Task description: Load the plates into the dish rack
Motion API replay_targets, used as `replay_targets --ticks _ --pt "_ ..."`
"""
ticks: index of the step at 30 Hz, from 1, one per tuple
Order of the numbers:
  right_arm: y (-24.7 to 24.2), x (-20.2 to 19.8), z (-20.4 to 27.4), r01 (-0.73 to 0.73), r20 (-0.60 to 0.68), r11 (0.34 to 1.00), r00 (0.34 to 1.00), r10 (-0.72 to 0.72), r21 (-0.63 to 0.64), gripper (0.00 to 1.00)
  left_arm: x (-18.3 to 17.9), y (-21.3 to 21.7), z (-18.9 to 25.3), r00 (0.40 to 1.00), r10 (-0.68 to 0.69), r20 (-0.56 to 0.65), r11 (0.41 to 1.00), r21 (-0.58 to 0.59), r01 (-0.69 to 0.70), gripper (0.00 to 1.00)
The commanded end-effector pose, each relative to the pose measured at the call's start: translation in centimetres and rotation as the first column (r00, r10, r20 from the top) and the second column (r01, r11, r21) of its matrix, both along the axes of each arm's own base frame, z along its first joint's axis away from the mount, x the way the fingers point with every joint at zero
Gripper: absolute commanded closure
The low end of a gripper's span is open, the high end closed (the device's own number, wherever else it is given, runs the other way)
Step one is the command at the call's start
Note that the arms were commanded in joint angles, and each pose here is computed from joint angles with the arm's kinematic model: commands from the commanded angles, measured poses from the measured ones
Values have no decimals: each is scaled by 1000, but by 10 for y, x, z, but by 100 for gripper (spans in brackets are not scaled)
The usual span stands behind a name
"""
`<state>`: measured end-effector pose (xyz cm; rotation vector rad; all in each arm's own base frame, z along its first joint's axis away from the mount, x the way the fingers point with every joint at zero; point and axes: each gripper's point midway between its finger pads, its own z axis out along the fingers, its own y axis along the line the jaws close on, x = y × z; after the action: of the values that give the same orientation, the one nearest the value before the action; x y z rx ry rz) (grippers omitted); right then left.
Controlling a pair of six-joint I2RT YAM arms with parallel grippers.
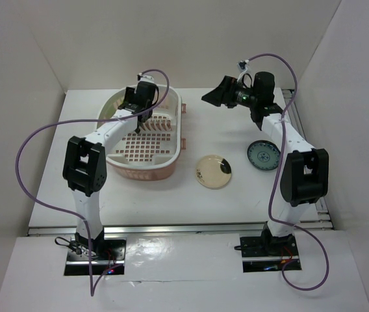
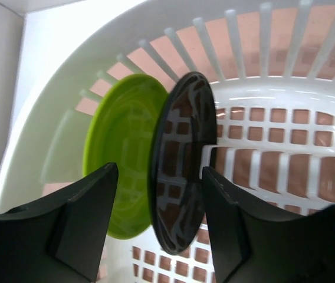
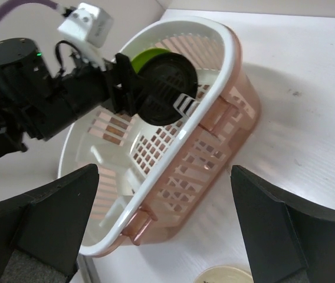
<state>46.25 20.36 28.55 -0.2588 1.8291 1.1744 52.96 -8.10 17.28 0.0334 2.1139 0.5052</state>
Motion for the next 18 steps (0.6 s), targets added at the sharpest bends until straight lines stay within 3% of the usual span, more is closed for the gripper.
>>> replay_targets --ticks 1,2,5,9,11,15,18 --pt "-4 12 -3 58 16 997 998 -58 -43 0 1 -8 46 996 -16 92 994 -104 26 28" --pt "-18 26 -14 172 4 981 985 -173 -94 0 1 -12 51 994 -26 104 991 -130 40 20" --pt "-38 33 -37 276 -44 941 956 -290 -193 0 -8 -19 93 983 -74 167 978 -179 105 0" --pt "-60 23 -65 331 -72 901 929 -363 -279 0 -30 -53 146 935 -259 244 903 -283 324 0" --pt "-66 8 -87 316 -139 896 918 -373 -313 0 -45 -72 168 908 -311 282 834 -377 403 0" --pt "-81 -24 -94 337 -143 867 901 -410 -367 0 -87 -131 194 787 -516 339 564 -557 610 0" --pt "-82 -55 -96 320 -175 864 895 -410 -389 0 -105 -146 195 753 -556 353 465 -619 633 0"
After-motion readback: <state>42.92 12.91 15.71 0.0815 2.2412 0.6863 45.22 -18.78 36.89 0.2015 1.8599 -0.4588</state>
